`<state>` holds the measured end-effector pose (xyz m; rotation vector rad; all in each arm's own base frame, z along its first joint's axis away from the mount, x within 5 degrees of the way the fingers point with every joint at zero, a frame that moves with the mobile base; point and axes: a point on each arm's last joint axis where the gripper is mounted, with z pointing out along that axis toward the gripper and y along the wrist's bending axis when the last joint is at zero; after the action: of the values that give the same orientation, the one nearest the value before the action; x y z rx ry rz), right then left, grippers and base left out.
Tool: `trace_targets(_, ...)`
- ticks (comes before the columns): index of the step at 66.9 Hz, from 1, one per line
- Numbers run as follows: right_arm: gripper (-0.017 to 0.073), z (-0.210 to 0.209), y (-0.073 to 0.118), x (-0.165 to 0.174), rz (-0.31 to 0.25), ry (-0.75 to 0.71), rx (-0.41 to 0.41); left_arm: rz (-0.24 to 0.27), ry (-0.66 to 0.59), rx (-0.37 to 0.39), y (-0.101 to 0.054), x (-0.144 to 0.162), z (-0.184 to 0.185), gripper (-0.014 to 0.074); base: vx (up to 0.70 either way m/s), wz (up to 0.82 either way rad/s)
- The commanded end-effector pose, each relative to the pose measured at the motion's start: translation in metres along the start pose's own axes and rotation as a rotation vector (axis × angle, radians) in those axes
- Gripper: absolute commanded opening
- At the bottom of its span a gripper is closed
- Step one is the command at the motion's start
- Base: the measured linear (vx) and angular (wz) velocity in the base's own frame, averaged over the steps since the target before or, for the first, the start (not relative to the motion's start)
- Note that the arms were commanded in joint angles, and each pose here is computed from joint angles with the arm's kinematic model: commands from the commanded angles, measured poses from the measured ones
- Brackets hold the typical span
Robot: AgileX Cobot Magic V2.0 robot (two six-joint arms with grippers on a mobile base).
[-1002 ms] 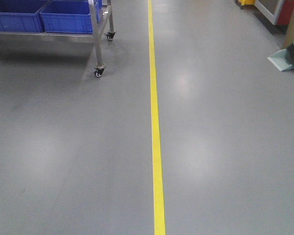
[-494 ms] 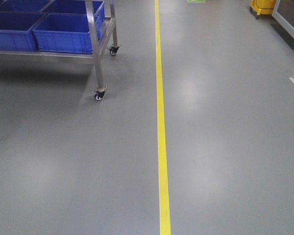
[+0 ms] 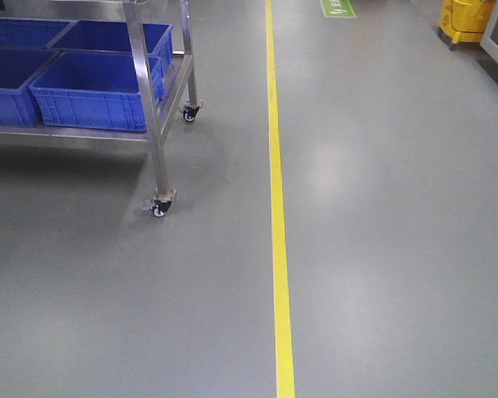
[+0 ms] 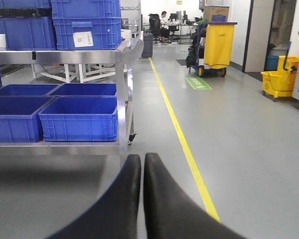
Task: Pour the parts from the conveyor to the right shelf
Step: 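Drive along the yellow-lined aisle carrying the blue part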
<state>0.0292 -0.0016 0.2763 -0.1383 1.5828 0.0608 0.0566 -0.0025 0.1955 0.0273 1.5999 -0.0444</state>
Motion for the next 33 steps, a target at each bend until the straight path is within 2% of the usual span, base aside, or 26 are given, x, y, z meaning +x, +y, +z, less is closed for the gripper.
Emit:
trace_targets(1, -0.0005, -0.0011, -0.0001, -0.0152, -0.021, -0.09, 0.001, -0.014, -0.11, 0.01, -0.0007, -0.0143, -0.0025, -0.0006, 0.67, 0.1)
trace_targets(33, -0.0005, -0.0011, -0.0001, -0.0152, -0.021, -0.09, 0.001, -0.014, -0.11, 0.01, -0.0007, -0.0143, -0.0025, -0.0006, 0.64, 0.09)
